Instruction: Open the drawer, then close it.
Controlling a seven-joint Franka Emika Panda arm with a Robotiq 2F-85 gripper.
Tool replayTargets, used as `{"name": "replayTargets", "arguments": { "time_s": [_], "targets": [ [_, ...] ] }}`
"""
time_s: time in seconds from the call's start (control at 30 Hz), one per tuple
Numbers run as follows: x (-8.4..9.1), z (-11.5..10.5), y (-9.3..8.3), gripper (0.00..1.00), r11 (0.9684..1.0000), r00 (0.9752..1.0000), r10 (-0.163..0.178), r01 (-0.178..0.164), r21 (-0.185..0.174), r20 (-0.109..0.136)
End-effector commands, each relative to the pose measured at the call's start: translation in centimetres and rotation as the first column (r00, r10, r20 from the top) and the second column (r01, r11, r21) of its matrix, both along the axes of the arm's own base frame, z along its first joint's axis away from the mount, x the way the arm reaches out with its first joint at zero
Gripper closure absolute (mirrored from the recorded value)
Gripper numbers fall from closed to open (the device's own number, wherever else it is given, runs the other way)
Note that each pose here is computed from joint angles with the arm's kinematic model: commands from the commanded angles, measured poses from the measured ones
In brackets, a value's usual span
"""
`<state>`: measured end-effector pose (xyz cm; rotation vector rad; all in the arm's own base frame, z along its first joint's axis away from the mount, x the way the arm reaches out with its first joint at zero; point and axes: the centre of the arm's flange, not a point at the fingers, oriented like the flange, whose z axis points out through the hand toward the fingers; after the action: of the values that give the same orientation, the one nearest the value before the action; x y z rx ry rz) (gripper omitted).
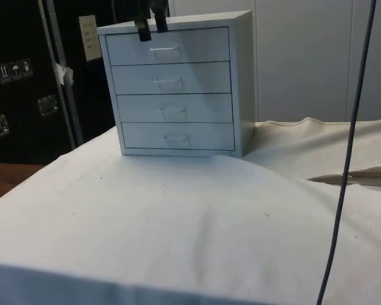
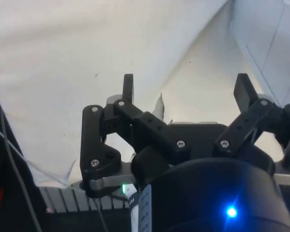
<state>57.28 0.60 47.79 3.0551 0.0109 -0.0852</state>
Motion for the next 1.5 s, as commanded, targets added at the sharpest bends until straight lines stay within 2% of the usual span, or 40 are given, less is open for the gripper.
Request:
{"name": "replayTargets", "arguments": {
  "time_s": [0.0,0.07,0.1,0.13,0.17,0.3,0.4,0.43,0.47,0.53,0.73,0.77,0.87,0.97,1.0,1.07,1.1,1.13,1.27,1.3,1.33,1.47],
  "targets": [
    [0.3,-0.3,0.0,0.0,1.0,1.0,0.001,-0.001,0.003,0.008],
    [0.5,-0.4,0.0,0.0,1.0,0.9999,0.0,0.0,0.001,0.013],
    [0.7,-0.6,0.1,0.0,1.0,0.9996,0.0,0.0,-0.002,0.027],
    [0.7,-0.6,0.1,0.0,0.9999,0.9997,-0.001,0.002,-0.012,0.024],
    [0.9,-0.7,0.1,0.0,1.0,0.9994,-0.002,0.002,-0.004,0.034],
    [1.6,-1.6,0.2,0.0,0.9999,0.9981,-0.002,0.003,-0.015,0.062],
    [1.9,-2.2,0.1,0.0,0.9997,0.9972,-0.002,0.004,-0.023,0.075],
    [1.8,-2.0,0.2,0.0,0.9995,0.9978,-0.005,0.007,-0.03,0.066],
    [1.9,-2.4,-0.1,0.0,0.9996,0.997,-0.002,0.004,-0.027,0.077],
    [2.1,-3.0,-0.4,0.0,0.9992,0.9967,0.005,-0.002,-0.04,0.08],
    [2.2,-3.8,-1.0,0.0,0.9973,0.9967,0.02,-0.015,-0.072,0.078],
    [2.2,-3.8,-1.0,0.0,0.9979,0.9973,0.014,-0.01,-0.065,0.072],
    [2.3,-4.0,-1.3,0.0,0.9944,0.9969,0.031,-0.024,-0.103,0.072],
    [2.3,-4.0,-1.4,0.0,0.9916,0.9968,0.041,-0.032,-0.126,0.069],
    [2.2,-4.0,-1.4,0.0,0.9929,0.9974,0.037,-0.029,-0.116,0.063],
    [2.3,-4.0,-1.5,0.0,0.9886,0.9968,0.047,-0.038,-0.146,0.064],
    [2.3,-4.0,-1.5,0.0,0.9886,0.9968,0.047,-0.038,-0.146,0.064],
    [2.3,-4.0,-1.4,0.0,0.9862,0.9966,0.053,-0.043,-0.16,0.063],
    [2.3,-4.0,-1.5,0.0,0.9807,0.9963,0.063,-0.051,-0.189,0.058],
    [2.2,-4.0,-1.5,0.0,0.9826,0.9966,0.062,-0.051,-0.179,0.055],
    [2.3,-4.0,-1.5,0.0,0.9777,0.9961,0.069,-0.056,-0.202,0.056],
    [2.2,-4.0,-1.6,0.0,0.9716,0.9959,0.074,-0.06,-0.229,0.052]
  ]
}}
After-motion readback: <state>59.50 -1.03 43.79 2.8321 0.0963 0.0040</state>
